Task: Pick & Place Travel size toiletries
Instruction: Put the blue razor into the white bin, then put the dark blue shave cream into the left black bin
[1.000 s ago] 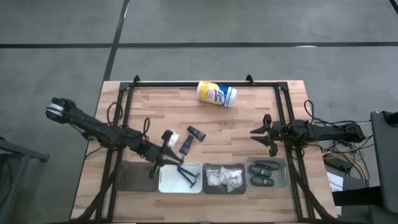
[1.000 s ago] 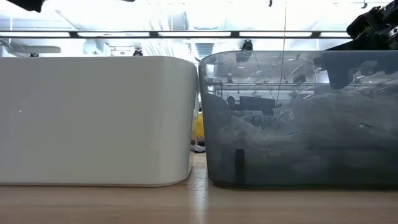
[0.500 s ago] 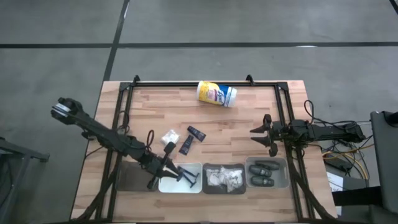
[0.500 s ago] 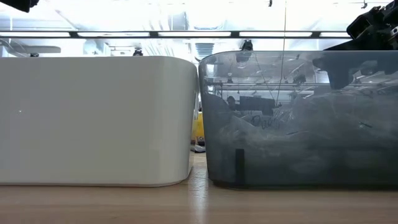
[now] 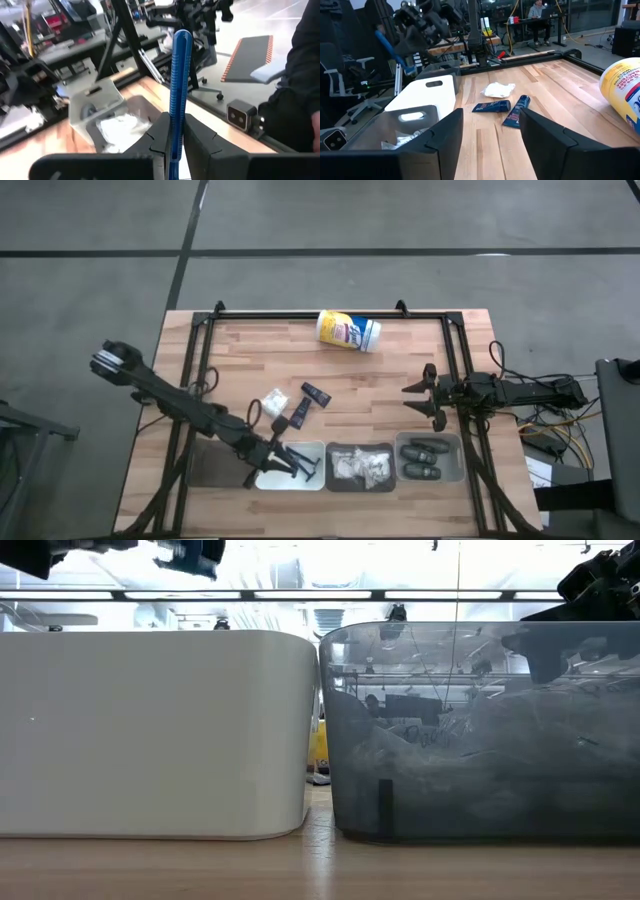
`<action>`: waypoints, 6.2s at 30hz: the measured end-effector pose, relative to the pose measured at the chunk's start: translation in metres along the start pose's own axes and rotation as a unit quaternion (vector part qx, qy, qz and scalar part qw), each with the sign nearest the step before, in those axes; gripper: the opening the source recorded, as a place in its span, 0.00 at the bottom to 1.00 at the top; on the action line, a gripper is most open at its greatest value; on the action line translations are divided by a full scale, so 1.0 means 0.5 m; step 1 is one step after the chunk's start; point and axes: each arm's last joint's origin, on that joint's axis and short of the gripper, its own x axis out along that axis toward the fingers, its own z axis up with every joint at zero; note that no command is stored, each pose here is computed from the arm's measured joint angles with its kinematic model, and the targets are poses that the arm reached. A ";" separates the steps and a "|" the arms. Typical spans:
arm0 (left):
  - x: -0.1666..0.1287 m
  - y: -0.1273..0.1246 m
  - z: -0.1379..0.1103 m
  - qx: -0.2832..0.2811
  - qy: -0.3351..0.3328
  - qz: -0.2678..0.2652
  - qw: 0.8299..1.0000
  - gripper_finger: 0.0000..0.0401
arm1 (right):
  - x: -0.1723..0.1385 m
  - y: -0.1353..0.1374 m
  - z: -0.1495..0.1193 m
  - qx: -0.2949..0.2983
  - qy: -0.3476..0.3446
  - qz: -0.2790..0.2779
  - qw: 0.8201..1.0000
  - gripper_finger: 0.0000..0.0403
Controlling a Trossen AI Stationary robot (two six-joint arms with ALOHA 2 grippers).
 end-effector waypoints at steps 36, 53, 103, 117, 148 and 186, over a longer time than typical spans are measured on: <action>0.046 -0.019 -0.111 0.012 0.140 0.015 0.990 0.10 | 0.000 0.000 0.000 0.000 0.000 0.000 1.000 0.33; 0.045 -0.015 -0.112 0.004 0.143 0.023 0.990 0.10 | 0.000 0.000 0.000 0.000 0.000 0.000 1.000 0.18; 0.050 -0.012 -0.104 0.001 0.137 0.034 0.990 0.31 | 0.000 0.000 0.000 0.000 0.000 0.000 1.000 0.32; 0.052 0.002 -0.059 -0.018 0.098 0.047 0.994 0.32 | 0.000 0.000 0.000 0.000 0.000 0.000 1.000 0.40; 0.016 0.147 -0.081 -0.148 0.087 0.114 0.979 0.31 | 0.000 0.000 0.000 0.000 0.000 0.000 1.000 0.45; -0.024 0.207 -0.141 -0.217 0.188 0.185 0.940 0.31 | 0.000 0.000 0.000 0.000 0.000 0.000 1.000 0.16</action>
